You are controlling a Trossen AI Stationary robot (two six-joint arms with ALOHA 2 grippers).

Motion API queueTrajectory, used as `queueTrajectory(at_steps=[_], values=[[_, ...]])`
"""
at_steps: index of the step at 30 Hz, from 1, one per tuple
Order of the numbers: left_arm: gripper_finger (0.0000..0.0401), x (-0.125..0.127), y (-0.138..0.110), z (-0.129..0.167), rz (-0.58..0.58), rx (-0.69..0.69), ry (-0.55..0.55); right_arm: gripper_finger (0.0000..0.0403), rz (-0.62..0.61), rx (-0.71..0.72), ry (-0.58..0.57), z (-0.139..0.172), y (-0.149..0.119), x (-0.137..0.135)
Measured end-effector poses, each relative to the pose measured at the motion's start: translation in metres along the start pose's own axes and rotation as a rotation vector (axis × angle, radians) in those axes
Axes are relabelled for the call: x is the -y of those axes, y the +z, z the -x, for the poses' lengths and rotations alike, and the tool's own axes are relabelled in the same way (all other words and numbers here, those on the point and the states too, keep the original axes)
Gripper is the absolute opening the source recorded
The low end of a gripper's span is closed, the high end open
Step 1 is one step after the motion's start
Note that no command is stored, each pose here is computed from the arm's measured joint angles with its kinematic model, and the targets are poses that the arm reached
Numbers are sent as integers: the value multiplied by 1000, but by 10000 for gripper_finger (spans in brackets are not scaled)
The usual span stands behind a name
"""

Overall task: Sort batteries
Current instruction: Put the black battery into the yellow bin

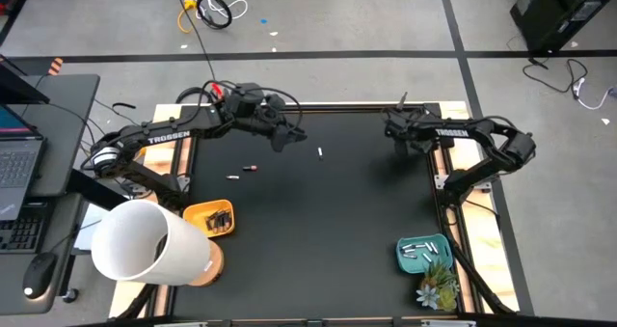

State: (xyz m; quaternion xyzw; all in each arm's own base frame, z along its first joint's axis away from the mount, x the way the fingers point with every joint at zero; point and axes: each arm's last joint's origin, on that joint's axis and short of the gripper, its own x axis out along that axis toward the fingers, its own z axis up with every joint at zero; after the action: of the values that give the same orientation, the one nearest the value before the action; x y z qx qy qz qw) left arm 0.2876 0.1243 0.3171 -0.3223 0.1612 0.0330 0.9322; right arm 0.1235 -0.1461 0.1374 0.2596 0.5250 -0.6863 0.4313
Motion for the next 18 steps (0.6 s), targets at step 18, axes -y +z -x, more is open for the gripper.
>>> queueTrajectory(at_steps=[18], values=[[186, -1, -1, 0, 13, -8, 9, 71, 68, -36, -5, -13, 9, 2]])
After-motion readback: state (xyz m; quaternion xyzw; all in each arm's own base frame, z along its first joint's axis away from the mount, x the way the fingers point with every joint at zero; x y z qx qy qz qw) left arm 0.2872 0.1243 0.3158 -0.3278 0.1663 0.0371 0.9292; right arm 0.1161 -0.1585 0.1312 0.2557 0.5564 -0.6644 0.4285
